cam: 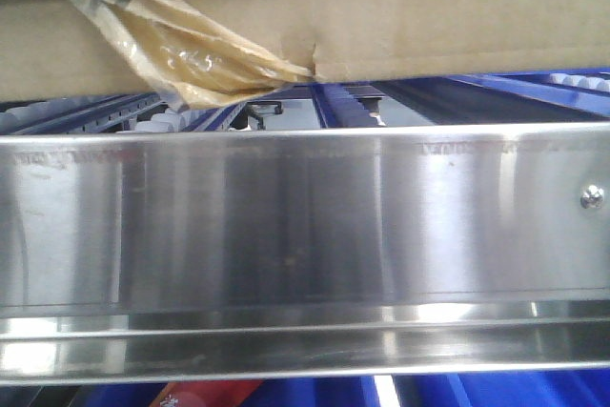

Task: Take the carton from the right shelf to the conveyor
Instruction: 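Lift the carton with both grippers and pull it off the shelf, then hold the carton with both grippers while the base drives to the conveyor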

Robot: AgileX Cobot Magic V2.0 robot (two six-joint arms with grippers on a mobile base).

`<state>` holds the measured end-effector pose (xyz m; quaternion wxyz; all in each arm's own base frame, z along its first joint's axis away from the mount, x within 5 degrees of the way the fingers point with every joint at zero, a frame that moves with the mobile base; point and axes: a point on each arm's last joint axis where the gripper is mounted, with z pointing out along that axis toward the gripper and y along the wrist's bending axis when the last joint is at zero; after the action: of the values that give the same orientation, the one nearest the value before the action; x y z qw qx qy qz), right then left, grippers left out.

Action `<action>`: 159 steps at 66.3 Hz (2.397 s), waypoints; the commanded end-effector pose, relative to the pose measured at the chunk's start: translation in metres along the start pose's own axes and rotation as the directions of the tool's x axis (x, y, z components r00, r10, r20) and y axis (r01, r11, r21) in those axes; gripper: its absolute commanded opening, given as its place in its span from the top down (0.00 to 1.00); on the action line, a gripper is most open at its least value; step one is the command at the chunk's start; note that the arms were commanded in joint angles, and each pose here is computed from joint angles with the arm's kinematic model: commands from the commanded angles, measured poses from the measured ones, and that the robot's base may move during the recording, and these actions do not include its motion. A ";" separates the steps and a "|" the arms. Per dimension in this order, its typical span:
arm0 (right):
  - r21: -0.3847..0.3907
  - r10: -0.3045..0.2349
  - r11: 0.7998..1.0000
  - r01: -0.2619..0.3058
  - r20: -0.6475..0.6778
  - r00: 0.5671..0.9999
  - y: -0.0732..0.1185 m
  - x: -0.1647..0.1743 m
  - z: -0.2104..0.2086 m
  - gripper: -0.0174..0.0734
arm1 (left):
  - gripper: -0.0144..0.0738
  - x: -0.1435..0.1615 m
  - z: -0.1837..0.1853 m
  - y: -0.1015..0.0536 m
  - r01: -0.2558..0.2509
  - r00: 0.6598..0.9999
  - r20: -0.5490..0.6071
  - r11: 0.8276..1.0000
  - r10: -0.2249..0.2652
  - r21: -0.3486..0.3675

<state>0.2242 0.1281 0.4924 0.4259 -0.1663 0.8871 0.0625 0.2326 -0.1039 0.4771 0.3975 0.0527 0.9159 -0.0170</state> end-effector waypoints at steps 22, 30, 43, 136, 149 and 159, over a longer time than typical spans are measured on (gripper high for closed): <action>-0.053 0.001 0.999 0.003 0.079 0.997 0.004 -0.007 -0.004 0.88 | 0.86 -0.004 -0.007 -0.008 0.001 0.998 0.055 0.997 -0.005 0.082; -0.053 0.001 0.999 0.003 0.079 0.997 0.004 -0.007 -0.004 0.88 | 0.86 -0.004 -0.006 -0.008 0.000 0.999 0.054 0.997 -0.004 0.080; -0.053 0.001 0.999 0.003 0.079 0.997 0.004 -0.007 -0.004 0.88 | 0.86 -0.004 -0.007 -0.008 0.000 0.999 0.054 0.997 -0.004 0.080; -0.063 0.005 0.998 0.004 0.134 0.991 0.005 -0.012 -0.005 0.88 | 0.86 -0.005 -0.007 -0.009 -0.001 0.998 0.065 0.997 -0.004 0.082; -0.063 0.005 0.998 0.004 0.134 0.991 0.005 -0.012 -0.005 0.88 | 0.86 -0.005 -0.007 -0.009 -0.001 0.998 0.065 0.997 -0.004 0.082; -0.063 0.005 0.998 0.004 0.134 0.991 0.005 -0.012 -0.005 0.88 | 0.86 -0.005 -0.007 -0.009 -0.001 0.998 0.065 0.997 -0.004 0.082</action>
<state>0.2270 0.1292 0.4961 0.4479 -0.1669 0.8756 0.0695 0.2336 -0.1033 0.4788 0.4063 0.0524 0.9122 -0.0135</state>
